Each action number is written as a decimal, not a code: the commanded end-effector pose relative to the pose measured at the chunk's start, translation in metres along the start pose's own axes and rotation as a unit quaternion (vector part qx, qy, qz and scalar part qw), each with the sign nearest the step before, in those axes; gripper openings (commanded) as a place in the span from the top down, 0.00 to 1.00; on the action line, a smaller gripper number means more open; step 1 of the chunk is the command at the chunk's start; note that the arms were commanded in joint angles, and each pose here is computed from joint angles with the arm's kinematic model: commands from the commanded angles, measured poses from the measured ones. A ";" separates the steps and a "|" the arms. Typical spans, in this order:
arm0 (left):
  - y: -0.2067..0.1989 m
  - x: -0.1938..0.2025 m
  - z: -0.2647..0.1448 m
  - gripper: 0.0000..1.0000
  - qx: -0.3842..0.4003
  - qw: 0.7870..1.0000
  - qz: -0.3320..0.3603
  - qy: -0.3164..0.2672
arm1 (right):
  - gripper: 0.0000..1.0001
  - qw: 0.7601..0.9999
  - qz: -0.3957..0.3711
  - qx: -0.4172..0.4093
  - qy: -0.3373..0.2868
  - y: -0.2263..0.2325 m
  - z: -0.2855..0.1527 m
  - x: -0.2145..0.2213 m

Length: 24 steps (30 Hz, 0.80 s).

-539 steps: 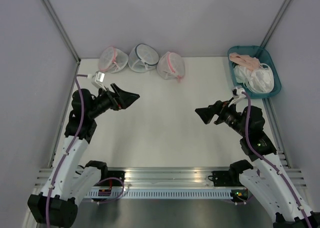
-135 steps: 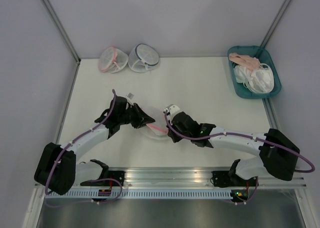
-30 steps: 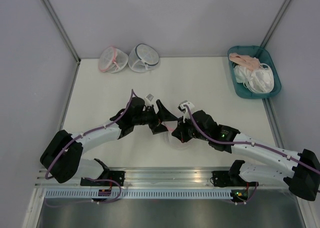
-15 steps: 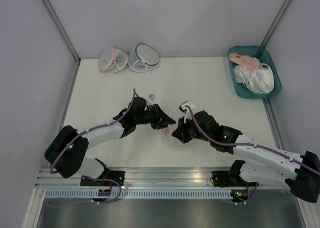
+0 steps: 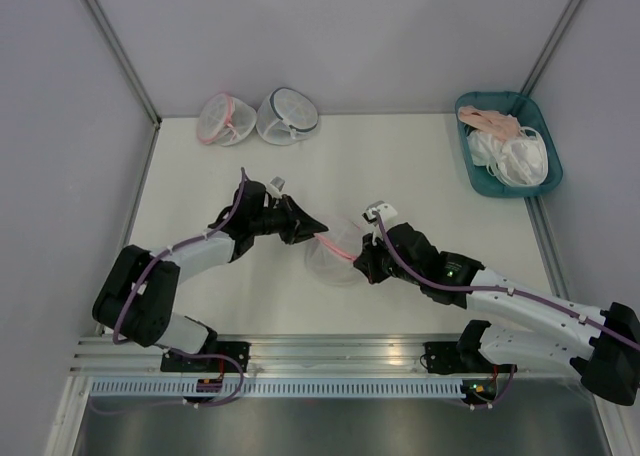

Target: Unzip the laundry bag and remove the bra

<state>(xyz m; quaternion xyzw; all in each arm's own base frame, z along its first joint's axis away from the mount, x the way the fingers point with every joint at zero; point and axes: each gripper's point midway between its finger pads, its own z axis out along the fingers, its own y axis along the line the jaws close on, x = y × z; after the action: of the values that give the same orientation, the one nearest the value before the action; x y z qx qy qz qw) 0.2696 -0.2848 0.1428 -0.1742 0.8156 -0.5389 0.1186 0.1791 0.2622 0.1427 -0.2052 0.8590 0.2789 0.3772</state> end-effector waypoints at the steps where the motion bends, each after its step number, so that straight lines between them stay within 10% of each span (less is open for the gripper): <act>1: 0.009 -0.013 -0.007 0.85 0.003 0.999 0.036 0.015 | 1.00 0.999 -0.011 0.039 0.012 -0.016 -0.002 0.010; 24: 0.012 -0.026 -0.001 0.77 0.001 0.990 0.103 0.096 | 1.00 0.959 -0.030 0.280 0.021 -0.092 0.011 -0.002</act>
<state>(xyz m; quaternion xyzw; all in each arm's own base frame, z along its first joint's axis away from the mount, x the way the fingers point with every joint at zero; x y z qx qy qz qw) 0.2793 -0.2673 0.1141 -0.0767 0.8476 -0.5210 0.0654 0.2264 0.2055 0.0921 -0.1373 0.9123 0.0323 0.3845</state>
